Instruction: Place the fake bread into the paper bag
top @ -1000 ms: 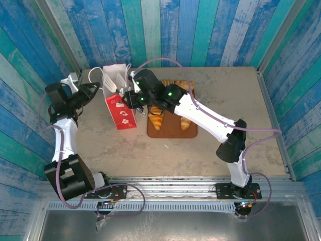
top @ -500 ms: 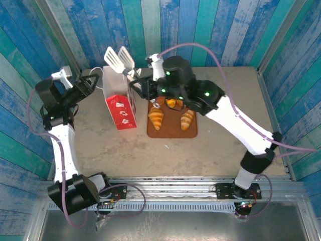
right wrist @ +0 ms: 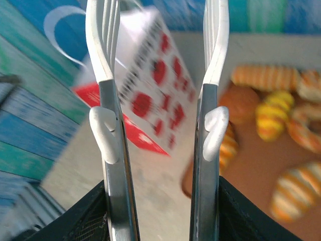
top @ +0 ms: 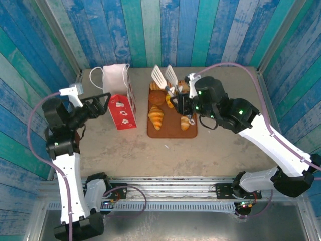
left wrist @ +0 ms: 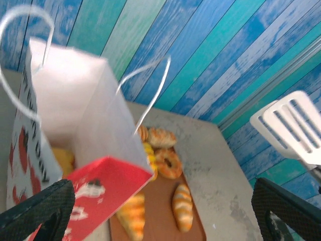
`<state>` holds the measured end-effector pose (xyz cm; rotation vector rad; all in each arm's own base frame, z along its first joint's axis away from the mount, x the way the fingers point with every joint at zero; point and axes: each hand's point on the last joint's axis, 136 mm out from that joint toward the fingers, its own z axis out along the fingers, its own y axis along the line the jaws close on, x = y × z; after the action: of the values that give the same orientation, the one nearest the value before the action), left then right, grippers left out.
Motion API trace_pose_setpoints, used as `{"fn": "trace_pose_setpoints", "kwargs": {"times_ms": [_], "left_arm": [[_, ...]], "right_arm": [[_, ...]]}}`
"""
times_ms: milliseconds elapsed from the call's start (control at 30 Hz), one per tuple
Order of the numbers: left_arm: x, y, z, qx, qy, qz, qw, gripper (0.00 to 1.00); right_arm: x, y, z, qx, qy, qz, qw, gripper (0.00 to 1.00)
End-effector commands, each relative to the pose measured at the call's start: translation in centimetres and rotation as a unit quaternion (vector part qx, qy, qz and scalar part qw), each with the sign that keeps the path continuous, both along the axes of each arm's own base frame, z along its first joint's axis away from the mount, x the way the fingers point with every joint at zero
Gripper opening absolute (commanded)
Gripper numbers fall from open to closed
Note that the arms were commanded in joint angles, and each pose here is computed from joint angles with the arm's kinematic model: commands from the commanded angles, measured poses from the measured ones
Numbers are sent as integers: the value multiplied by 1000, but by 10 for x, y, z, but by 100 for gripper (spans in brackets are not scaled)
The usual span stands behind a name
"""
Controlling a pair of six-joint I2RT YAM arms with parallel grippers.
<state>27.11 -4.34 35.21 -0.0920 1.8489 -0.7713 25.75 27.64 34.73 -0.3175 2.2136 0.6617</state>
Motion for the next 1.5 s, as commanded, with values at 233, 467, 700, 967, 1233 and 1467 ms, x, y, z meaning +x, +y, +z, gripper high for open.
{"fn": "trace_pose_setpoints", "kwargs": {"times_ms": [233, 467, 700, 967, 1233, 1467], "left_arm": [[-5, 6, -85, -48, 80, 43, 995, 94], [-3, 9, -106, -48, 96, 47, 993, 94], [0, 12, -106, -45, 94, 56, 993, 94], [3, 13, -103, -44, 90, 56, 993, 94], [3, 14, -102, -42, 91, 58, 993, 94], [5, 15, -97, -39, 88, 59, 994, 94]], "right_arm": [[-18, -61, -116, -142, 120, -69, 980, 51], [-31, -96, -167, -181, 193, -103, 959, 51], [-31, -108, -196, -176, 246, -109, 947, 51], [-18, -97, -202, -159, 243, -105, 951, 52], [-10, -96, -214, -172, 248, -117, 946, 52], [-5, -89, -225, -168, 256, -114, 945, 52]]}}
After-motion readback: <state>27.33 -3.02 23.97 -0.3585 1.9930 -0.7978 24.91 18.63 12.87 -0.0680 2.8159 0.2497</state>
